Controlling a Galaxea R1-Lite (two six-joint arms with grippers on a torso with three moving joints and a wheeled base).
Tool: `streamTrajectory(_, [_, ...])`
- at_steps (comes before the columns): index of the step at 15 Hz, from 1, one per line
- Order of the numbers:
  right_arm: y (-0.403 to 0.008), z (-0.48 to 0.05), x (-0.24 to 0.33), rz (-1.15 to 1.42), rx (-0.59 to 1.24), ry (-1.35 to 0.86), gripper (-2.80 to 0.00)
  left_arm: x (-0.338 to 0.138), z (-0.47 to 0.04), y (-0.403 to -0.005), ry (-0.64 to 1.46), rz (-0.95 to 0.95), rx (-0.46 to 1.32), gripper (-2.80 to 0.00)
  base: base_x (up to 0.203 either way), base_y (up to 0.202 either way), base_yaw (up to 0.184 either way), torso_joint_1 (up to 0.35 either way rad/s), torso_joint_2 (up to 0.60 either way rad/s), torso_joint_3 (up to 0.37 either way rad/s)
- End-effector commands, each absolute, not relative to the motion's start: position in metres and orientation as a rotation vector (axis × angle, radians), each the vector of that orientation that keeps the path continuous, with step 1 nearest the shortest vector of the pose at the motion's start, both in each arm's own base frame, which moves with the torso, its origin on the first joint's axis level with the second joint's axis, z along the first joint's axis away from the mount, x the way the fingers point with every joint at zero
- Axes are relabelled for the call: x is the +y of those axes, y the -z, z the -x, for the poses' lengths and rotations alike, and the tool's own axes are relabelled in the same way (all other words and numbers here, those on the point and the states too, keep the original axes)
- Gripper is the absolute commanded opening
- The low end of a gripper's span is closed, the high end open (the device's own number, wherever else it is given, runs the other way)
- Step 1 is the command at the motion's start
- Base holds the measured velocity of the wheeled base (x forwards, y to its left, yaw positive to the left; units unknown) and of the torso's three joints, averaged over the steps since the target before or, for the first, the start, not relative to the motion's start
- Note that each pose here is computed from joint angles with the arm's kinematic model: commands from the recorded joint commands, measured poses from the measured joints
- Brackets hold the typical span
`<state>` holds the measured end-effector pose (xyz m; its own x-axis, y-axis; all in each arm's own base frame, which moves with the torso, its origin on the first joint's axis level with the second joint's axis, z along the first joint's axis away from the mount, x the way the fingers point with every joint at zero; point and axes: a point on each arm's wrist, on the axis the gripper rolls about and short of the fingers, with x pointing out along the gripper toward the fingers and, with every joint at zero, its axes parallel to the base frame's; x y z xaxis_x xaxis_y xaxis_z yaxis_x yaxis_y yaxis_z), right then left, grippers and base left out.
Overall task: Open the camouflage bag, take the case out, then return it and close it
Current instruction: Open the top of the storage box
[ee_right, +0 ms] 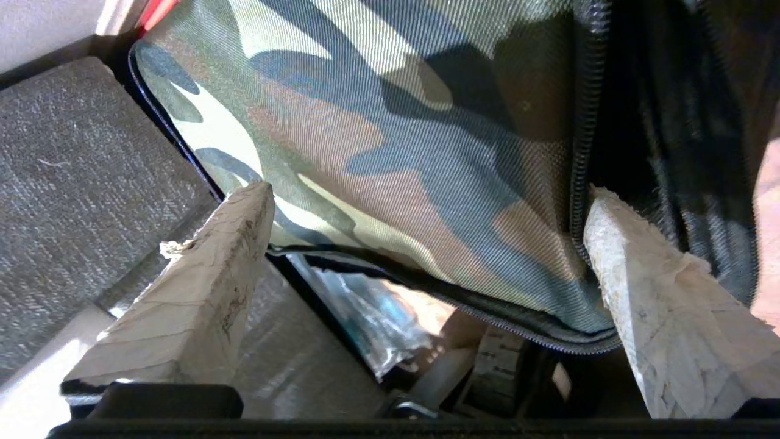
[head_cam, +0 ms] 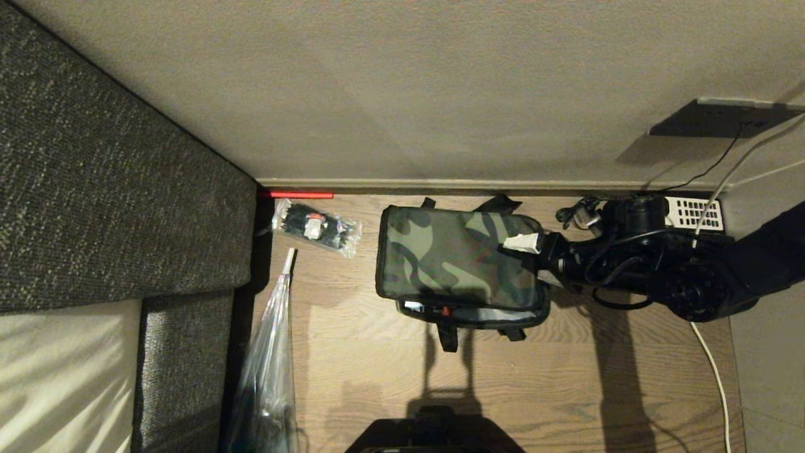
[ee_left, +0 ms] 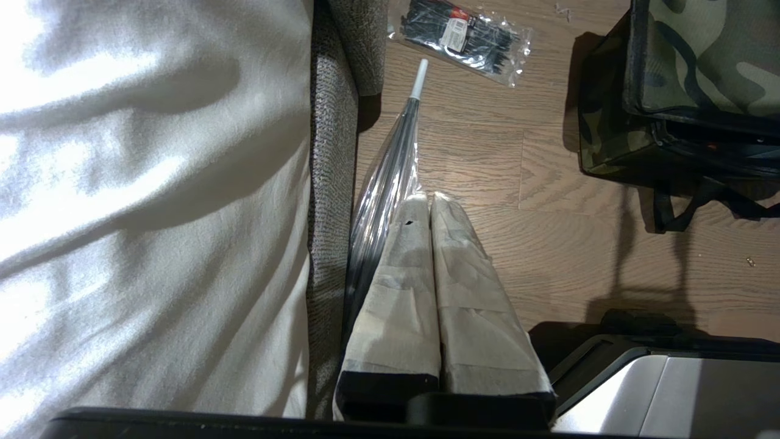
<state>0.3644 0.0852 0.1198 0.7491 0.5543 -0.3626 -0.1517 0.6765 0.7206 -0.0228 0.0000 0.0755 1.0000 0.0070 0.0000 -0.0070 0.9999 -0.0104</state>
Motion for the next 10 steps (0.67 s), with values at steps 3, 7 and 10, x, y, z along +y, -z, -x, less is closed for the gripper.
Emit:
streamTrajectory(3, [-0.133, -0.371, 0.090, -0.779, 0.586, -0.437, 0.00, 0.000, 0.023, -0.075, -0.008, 0.011, 0.000, -2.80, 0.000, 0.000, 0.000, 0.000, 0.00, 0.000])
streamTrajectory(7, [-0.140, -0.374, 0.100, -0.828, 0.594, -0.452, 0.00, 0.000, 0.023, -0.075, -0.008, 0.011, 0.001, -2.80, 0.000, 0.000, 0.000, 0.000, 0.00, 0.000])
streamTrajectory(10, [-0.142, -0.378, 0.101, -0.826, 0.611, -0.435, 0.00, 0.000, 0.023, -0.075, -0.008, 0.011, 0.000, -2.80, 0.000, 0.000, 0.000, 0.000, 0.00, 0.000])
